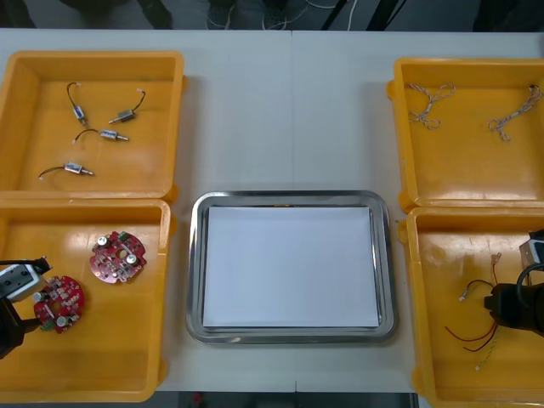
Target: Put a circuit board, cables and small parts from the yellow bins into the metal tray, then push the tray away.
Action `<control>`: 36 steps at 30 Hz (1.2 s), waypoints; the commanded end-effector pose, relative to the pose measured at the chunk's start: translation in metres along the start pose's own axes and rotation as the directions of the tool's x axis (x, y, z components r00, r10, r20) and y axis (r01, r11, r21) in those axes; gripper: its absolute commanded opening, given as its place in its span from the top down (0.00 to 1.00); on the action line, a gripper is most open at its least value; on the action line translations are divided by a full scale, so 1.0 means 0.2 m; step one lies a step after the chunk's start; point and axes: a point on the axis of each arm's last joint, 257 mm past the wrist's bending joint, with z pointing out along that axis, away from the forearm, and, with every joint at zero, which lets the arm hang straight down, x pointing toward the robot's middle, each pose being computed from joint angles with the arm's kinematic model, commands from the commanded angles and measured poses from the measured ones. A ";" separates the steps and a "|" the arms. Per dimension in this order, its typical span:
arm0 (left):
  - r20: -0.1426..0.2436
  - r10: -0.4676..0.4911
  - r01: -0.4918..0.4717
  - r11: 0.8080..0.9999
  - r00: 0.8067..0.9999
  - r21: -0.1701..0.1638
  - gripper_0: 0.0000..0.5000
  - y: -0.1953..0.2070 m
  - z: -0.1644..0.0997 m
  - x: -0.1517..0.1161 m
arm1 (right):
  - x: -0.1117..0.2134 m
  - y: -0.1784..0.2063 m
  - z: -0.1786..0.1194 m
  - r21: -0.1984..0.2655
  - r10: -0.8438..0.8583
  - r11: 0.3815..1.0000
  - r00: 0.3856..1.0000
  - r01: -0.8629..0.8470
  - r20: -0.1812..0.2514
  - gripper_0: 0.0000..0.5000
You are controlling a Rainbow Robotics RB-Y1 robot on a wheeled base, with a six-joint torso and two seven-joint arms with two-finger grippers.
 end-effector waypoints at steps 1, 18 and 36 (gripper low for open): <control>-0.010 0.101 -0.100 0.995 0.995 0.026 0.00 -0.05 0.03 0.05 | 0.08 0.01 0.01 -0.008 0.030 1.000 0.999 -0.030 -0.022 0.31; 0.009 0.116 -0.116 0.992 0.993 0.049 0.00 -0.12 0.13 0.05 | -0.07 0.00 -0.04 0.008 -0.001 1.000 0.999 0.001 0.040 1.00; 0.015 0.113 -0.114 0.992 0.993 0.050 0.00 -0.11 0.16 0.03 | -0.34 0.02 -0.55 -0.007 -0.036 0.999 0.999 0.036 0.012 1.00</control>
